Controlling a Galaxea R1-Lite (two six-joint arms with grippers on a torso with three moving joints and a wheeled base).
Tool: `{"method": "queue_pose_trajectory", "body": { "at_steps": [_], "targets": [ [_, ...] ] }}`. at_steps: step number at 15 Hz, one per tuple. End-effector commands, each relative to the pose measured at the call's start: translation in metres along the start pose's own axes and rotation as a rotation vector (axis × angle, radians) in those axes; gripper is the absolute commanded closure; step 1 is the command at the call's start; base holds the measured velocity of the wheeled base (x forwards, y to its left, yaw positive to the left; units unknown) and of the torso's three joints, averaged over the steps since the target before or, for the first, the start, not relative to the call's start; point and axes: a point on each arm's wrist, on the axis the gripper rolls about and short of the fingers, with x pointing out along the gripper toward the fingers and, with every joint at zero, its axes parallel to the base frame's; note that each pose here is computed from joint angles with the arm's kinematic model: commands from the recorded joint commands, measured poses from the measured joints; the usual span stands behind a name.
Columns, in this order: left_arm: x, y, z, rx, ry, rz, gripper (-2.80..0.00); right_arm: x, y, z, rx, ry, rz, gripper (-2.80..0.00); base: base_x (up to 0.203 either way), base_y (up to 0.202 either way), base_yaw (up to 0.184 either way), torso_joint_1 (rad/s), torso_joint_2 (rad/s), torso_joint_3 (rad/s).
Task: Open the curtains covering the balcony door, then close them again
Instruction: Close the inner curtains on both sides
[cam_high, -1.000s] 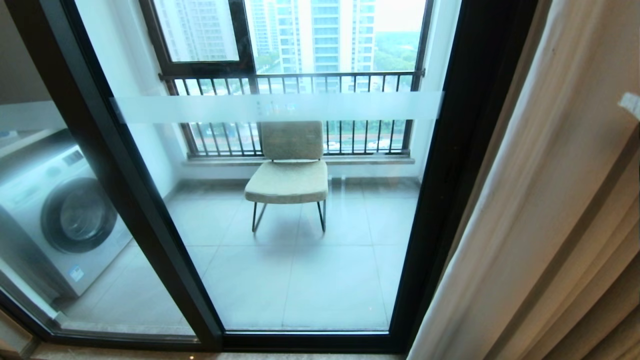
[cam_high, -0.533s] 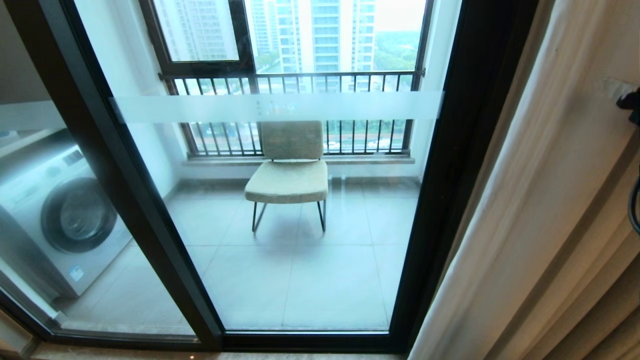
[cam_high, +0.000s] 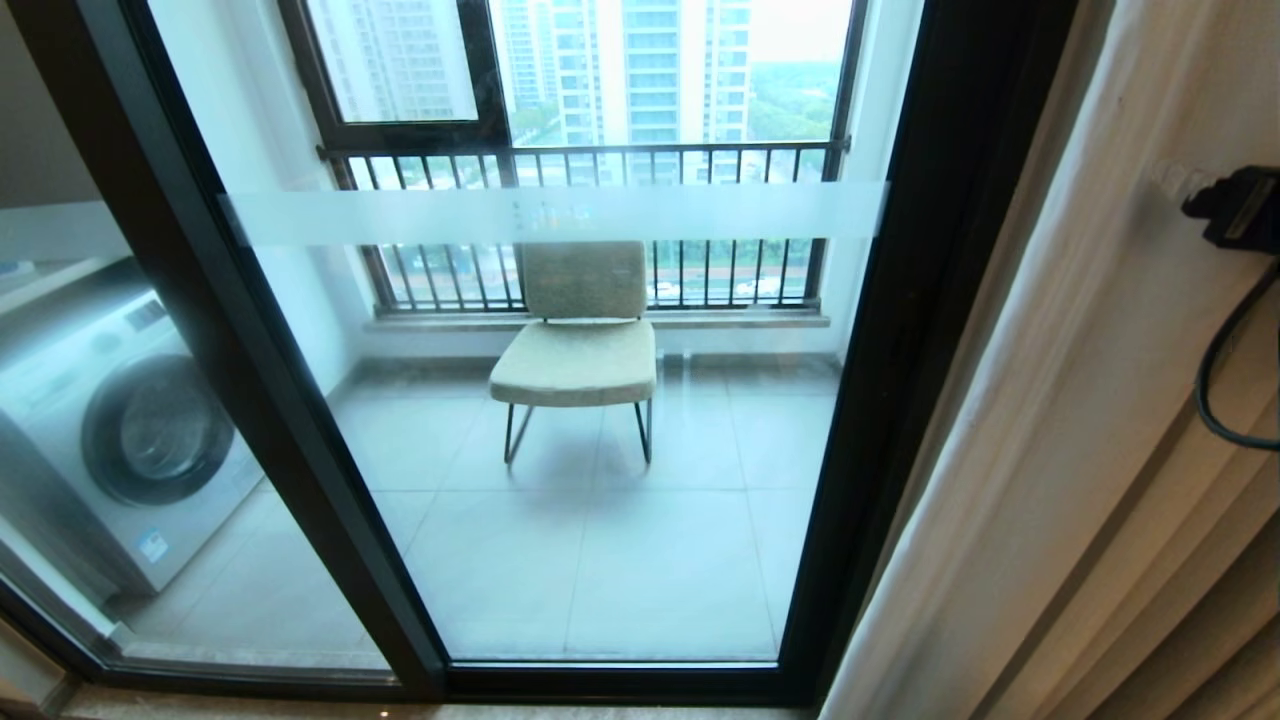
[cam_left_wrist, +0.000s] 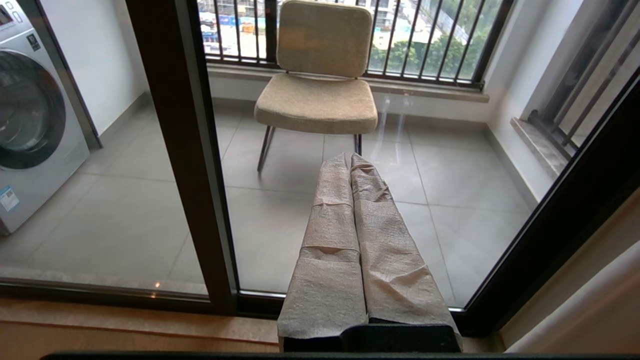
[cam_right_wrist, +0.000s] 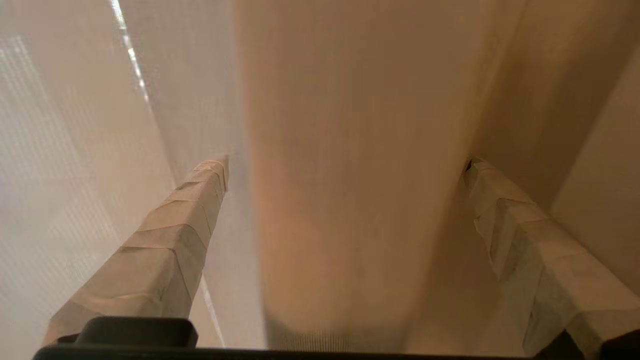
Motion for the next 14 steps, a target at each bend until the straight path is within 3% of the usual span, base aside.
{"method": "queue_pose_trajectory", "body": {
  "at_steps": [1,6,7,14],
  "targets": [
    [0.000,0.000,0.000,-0.001,-0.001,0.000,0.00,0.009,0.000,-0.005,0.001,0.009,0.001,-2.80,0.000,0.000,0.000,0.000,0.00,0.000],
    [0.000,0.000,0.000,-0.001,-0.001,0.001,0.00,0.027,0.000,-0.006,0.007,-0.010,0.000,-2.80,0.000,0.000,0.000,0.000,0.00,0.000],
    [0.000,0.000,0.000,-0.001,-0.001,0.000,0.00,0.028,0.000,-0.008,0.007,-0.007,0.000,0.00,0.000,0.000,0.000,0.000,0.00,0.000],
    [0.000,0.000,0.000,-0.001,-0.001,0.002,0.00,0.027,0.001,-0.004,0.007,-0.019,0.005,0.00,0.000,0.000,0.000,0.000,0.00,0.000]
  ]
}}
